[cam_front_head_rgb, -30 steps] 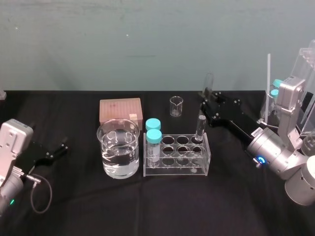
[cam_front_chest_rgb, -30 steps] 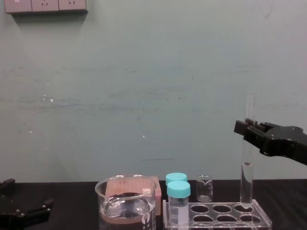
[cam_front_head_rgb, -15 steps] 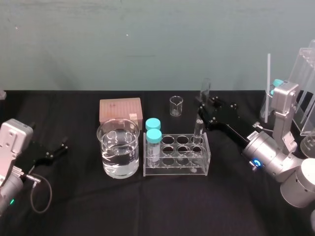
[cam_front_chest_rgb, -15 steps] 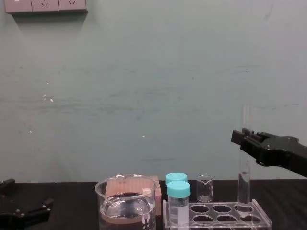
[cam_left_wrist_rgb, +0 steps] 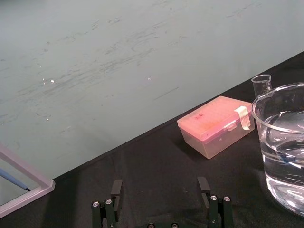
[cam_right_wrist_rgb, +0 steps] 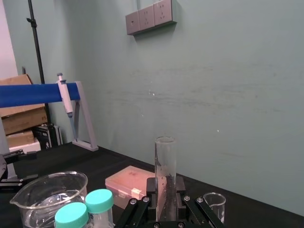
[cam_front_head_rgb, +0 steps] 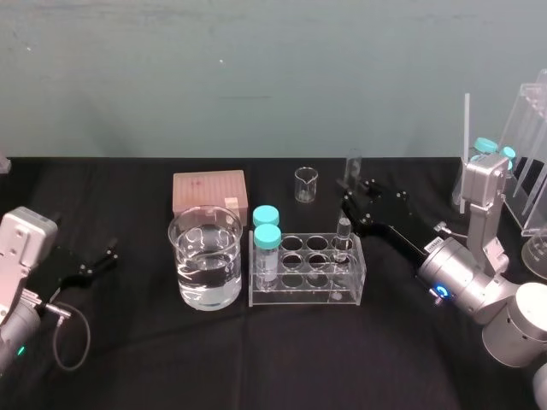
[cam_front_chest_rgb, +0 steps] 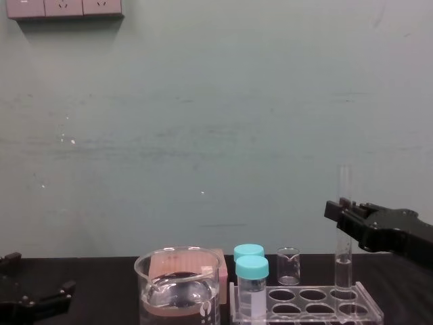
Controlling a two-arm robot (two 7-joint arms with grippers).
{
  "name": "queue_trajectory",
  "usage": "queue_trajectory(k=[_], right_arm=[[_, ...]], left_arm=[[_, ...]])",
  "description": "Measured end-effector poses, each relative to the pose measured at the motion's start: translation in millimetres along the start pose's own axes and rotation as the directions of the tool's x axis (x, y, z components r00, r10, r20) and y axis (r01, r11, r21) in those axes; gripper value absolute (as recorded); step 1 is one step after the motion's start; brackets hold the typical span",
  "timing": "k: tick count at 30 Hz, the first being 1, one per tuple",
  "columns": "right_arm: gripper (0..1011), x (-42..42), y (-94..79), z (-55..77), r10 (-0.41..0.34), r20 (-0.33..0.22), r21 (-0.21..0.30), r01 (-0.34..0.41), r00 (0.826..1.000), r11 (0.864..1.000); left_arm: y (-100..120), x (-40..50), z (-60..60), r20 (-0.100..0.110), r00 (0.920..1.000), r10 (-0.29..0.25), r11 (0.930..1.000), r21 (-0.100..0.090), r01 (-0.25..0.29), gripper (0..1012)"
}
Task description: Hold the test tube with one hand and immerse one end into the beaker, then return it to the test tube rack.
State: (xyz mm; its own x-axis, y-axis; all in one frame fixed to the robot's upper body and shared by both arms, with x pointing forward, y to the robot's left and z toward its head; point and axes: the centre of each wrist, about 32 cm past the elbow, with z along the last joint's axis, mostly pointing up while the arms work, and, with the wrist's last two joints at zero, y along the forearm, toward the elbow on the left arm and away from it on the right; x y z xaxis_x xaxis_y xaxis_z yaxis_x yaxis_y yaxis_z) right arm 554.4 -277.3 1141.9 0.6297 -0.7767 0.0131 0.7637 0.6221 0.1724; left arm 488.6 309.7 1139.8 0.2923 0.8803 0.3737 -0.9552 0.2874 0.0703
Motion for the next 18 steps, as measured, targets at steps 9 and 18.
queue_trajectory(k=[9, 18], right_arm=[[225, 2.1, -0.3, -8.8, -0.008, -0.002, -0.015, 0.008, 1.0, 1.0], [225, 2.4, -0.5, -12.6, -0.009, -0.006, -0.024, 0.009, 1.0, 1.0]], left_arm=[[0.0, 0.0, 0.0, 0.0, 1.0, 0.0, 1.0, 0.0, 0.0, 1000], [0.0, 0.0, 0.0, 0.0, 1.0, 0.0, 1.0, 0.0, 0.0, 1000]])
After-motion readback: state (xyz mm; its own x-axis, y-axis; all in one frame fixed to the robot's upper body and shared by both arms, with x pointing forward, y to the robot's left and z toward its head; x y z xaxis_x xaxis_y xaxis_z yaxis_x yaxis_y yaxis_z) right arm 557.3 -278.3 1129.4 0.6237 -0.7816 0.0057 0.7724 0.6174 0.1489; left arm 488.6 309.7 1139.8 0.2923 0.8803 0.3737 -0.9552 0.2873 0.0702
